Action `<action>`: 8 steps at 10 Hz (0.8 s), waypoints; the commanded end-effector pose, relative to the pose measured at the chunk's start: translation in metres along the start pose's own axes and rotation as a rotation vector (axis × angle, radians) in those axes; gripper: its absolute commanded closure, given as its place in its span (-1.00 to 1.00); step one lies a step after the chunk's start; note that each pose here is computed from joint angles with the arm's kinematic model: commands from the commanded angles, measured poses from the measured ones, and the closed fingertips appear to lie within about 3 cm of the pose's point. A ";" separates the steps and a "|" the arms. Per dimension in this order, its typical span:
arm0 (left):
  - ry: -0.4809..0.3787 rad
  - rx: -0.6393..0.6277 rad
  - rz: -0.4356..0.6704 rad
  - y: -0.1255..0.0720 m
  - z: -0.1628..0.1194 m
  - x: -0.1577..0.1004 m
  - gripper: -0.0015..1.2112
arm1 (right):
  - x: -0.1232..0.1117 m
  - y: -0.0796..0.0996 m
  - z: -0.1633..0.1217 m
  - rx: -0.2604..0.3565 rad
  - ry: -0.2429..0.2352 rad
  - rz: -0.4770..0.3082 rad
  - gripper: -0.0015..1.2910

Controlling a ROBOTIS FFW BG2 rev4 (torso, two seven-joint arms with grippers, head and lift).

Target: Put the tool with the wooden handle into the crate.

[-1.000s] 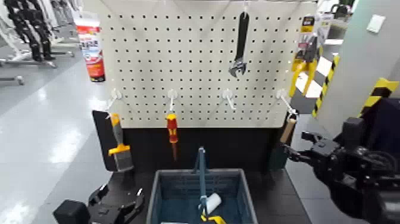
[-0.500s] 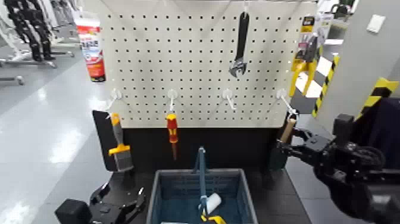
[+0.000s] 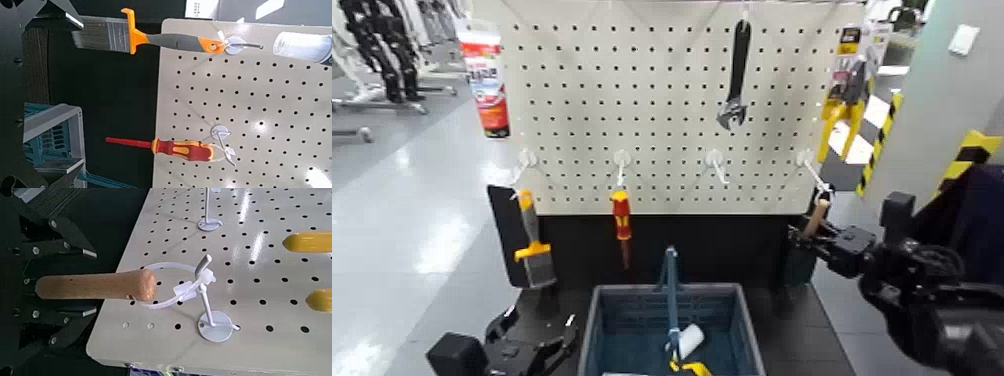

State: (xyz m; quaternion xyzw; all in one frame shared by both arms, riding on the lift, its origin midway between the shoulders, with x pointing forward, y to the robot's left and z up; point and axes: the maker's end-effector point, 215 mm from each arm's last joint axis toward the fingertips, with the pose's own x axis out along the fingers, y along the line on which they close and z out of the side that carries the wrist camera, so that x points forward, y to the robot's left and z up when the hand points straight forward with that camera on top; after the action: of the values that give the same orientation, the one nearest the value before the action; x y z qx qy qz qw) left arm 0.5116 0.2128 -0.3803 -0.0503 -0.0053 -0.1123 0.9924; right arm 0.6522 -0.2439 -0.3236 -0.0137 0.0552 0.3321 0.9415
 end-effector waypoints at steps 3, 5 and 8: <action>0.001 -0.003 0.006 0.003 -0.001 -0.002 -0.83 | -0.003 -0.003 0.000 -0.009 0.004 -0.043 0.95; 0.001 -0.004 0.006 0.002 -0.002 -0.002 -0.83 | -0.004 -0.002 0.002 -0.010 -0.004 -0.047 0.96; 0.001 -0.006 0.007 0.002 -0.002 -0.003 -0.83 | -0.007 0.005 0.012 -0.016 -0.035 -0.046 0.96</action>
State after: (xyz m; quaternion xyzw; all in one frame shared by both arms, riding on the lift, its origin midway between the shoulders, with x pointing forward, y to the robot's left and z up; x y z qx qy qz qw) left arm 0.5092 0.2153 -0.3825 -0.0526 -0.0043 -0.1093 0.9926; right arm 0.6458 -0.2450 -0.3128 -0.0177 0.0393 0.3105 0.9496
